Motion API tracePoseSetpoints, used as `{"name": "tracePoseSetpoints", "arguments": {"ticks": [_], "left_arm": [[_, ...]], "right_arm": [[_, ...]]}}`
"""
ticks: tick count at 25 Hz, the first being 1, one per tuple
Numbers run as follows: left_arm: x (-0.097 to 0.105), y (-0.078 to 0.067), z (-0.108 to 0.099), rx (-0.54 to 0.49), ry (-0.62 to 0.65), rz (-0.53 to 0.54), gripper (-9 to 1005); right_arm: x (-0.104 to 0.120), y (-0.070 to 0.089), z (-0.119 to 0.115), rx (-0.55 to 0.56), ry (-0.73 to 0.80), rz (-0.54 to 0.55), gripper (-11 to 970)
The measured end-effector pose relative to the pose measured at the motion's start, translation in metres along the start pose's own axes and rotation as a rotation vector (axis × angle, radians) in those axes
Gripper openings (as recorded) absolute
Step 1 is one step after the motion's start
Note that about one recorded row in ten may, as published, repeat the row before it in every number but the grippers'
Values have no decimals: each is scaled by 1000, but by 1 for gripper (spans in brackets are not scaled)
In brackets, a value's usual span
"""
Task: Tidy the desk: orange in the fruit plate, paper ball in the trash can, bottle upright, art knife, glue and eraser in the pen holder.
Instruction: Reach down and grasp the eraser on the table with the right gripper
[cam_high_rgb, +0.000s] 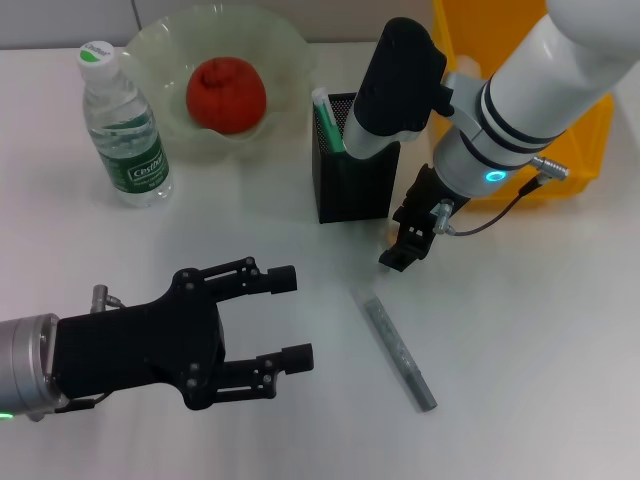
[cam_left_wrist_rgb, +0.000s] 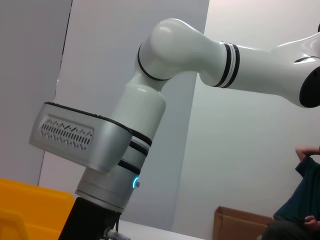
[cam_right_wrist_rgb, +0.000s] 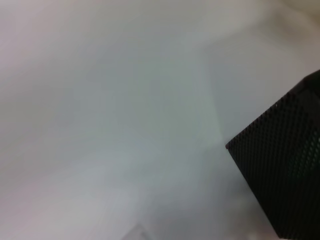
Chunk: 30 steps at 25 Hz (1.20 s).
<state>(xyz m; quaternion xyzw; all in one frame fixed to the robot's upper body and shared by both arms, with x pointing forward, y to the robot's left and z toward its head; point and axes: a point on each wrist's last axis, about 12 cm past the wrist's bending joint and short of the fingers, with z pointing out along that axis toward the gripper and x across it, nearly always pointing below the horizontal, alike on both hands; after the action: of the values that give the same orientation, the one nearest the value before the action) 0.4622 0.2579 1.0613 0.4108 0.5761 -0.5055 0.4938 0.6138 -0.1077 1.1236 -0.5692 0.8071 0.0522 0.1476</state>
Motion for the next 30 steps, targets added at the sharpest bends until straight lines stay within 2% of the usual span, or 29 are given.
{"name": "tracePoseSetpoints", "arguments": {"ticks": [30], "left_arm": [[1,1,1,-10,3,1,769]], "right_arm": [[3,2,7,6,8,-8,584]]}}
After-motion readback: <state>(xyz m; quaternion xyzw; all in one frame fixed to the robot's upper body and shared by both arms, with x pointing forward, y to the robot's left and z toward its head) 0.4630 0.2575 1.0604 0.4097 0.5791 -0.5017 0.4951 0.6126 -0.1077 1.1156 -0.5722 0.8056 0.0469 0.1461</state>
